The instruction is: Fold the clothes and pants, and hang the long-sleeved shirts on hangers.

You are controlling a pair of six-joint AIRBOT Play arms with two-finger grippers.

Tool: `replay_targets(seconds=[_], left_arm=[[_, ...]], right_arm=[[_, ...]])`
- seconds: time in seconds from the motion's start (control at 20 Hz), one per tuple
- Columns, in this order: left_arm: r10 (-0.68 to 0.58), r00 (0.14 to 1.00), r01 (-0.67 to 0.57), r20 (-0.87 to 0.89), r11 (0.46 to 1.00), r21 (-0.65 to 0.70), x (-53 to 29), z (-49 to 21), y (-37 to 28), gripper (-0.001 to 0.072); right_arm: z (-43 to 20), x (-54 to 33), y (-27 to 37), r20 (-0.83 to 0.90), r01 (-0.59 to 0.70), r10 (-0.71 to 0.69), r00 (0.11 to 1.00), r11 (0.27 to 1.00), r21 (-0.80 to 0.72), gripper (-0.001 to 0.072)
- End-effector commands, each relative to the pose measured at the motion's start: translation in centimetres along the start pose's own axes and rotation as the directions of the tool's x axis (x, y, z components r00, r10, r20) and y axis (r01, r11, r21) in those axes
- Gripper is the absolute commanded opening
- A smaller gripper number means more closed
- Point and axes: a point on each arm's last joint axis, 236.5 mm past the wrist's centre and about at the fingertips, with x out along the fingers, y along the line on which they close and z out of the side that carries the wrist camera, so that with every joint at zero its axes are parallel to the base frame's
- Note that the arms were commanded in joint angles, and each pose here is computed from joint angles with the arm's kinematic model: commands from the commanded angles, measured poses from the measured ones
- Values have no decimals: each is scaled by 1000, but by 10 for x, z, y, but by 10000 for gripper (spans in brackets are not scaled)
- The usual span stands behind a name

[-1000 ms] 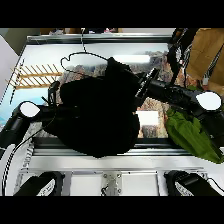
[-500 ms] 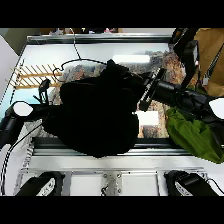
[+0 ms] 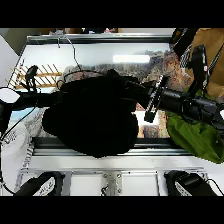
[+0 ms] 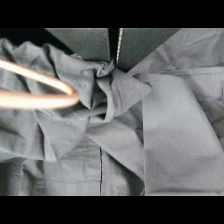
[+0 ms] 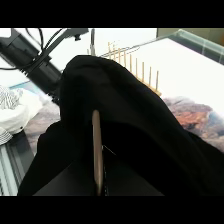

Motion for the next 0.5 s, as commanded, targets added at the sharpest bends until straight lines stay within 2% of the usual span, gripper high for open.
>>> replay_targets(seconds=[0.0,0.45], left_arm=[[7,1000,-7,-18,1000,10,1,12,2,11],[-2,999,2,-54,1000,6,23,9,2,11]], right_arm=[[-5,-5,2,-31,11,-11,999,1000,1,5],[8,-10,13,15,-18,18,1000,1000,26,5]])
